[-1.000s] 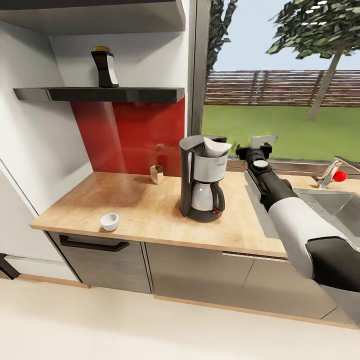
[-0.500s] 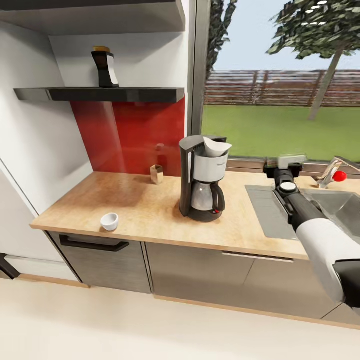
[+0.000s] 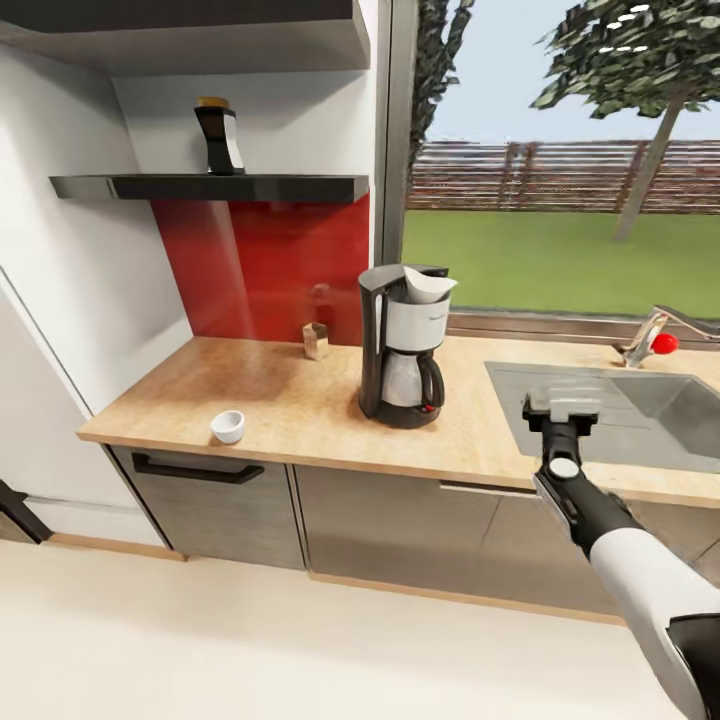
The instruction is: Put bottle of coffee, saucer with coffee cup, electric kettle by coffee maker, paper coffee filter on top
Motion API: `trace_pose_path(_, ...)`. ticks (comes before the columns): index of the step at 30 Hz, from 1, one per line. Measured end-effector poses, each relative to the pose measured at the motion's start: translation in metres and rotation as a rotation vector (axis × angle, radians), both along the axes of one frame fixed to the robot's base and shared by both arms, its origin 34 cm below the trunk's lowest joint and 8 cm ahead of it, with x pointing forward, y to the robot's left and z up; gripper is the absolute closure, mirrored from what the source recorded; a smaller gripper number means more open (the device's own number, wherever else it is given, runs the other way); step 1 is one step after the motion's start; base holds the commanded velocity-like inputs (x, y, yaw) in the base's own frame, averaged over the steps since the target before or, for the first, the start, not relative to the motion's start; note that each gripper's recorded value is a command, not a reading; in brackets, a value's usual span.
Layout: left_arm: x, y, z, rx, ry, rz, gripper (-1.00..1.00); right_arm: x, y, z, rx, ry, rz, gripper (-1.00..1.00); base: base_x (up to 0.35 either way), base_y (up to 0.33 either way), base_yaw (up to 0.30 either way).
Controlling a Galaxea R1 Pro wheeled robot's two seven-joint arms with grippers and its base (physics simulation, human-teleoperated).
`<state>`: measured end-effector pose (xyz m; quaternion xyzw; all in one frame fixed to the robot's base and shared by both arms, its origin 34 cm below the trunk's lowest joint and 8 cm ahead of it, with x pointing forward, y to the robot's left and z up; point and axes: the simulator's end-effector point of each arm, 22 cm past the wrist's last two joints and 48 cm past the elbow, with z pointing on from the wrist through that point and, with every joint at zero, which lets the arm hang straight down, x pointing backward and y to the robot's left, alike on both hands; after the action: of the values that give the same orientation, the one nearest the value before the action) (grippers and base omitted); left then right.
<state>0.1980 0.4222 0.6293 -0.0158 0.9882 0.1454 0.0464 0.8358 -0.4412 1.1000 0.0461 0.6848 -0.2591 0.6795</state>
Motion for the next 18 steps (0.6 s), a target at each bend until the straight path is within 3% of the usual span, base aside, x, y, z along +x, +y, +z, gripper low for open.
trace_pose_path(7,0.001,0.0,0.0,0.0,-0.001,-0.001,-1.0,-0.053,0.022,-0.05,0.056,-0.108,-0.073,-1.0,-0.007,0.0,0.0)
trace_pose_path(14,0.001,0.001,0.0,0.001,-0.001,-0.002,-1.0,-0.115,0.014,-0.085,0.111,-0.249,-0.166,-1.0,0.0,0.0,0.0)
trace_pose_path(18,0.001,0.0,0.0,0.0,-0.001,-0.001,-1.0,-0.15,0.037,-0.123,0.174,-0.283,-0.148,-1.0,0.0,0.0,0.0)
